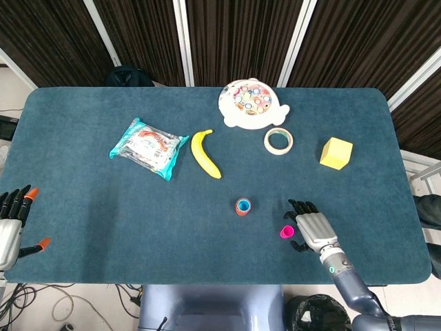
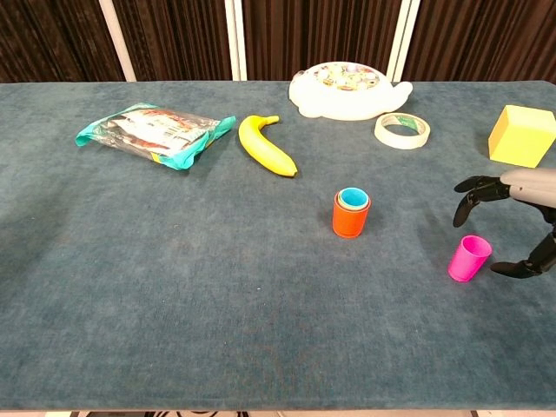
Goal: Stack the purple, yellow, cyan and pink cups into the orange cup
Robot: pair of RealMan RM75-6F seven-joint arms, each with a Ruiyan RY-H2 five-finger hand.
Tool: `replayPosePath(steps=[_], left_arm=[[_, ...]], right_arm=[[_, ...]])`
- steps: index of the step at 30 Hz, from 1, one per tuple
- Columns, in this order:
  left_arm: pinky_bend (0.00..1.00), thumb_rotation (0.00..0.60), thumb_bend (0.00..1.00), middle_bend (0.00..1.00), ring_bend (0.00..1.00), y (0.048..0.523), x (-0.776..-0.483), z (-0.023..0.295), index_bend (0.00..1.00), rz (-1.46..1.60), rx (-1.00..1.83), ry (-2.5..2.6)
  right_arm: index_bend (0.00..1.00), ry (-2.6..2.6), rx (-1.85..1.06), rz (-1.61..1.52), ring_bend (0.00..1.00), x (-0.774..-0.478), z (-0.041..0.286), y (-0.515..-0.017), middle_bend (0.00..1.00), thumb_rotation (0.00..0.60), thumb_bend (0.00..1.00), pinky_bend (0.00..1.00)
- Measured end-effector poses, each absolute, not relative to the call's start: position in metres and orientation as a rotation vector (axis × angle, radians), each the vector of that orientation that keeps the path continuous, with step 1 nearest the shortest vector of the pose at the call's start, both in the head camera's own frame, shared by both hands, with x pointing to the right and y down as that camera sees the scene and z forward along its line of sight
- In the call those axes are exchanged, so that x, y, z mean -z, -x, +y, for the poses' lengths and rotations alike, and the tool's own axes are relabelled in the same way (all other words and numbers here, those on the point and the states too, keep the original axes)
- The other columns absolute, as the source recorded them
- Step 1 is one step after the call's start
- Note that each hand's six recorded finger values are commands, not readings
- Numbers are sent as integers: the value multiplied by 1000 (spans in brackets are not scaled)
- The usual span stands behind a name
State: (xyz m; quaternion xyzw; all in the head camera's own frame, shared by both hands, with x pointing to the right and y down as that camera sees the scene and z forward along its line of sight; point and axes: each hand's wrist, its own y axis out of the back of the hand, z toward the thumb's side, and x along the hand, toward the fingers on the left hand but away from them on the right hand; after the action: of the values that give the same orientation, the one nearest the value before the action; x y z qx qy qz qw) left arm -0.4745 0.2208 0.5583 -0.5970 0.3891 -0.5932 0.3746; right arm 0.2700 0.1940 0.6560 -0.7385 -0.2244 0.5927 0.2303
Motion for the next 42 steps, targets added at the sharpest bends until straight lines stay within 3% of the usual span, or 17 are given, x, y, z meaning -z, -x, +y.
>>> replayPosePath(steps=[9,42], left_arm=[[38,600,0,0,0,474,-559,221,0,993,1517,1531],[38,600,0,0,0,474,-559,221,0,991,1521,1523]], right_arm=[[410,2027,-1635,-648,28,-660,194,-270,0,600,390,25],[492,2049,-1633,-648,48,-667,195,-262,0,600,389,50]])
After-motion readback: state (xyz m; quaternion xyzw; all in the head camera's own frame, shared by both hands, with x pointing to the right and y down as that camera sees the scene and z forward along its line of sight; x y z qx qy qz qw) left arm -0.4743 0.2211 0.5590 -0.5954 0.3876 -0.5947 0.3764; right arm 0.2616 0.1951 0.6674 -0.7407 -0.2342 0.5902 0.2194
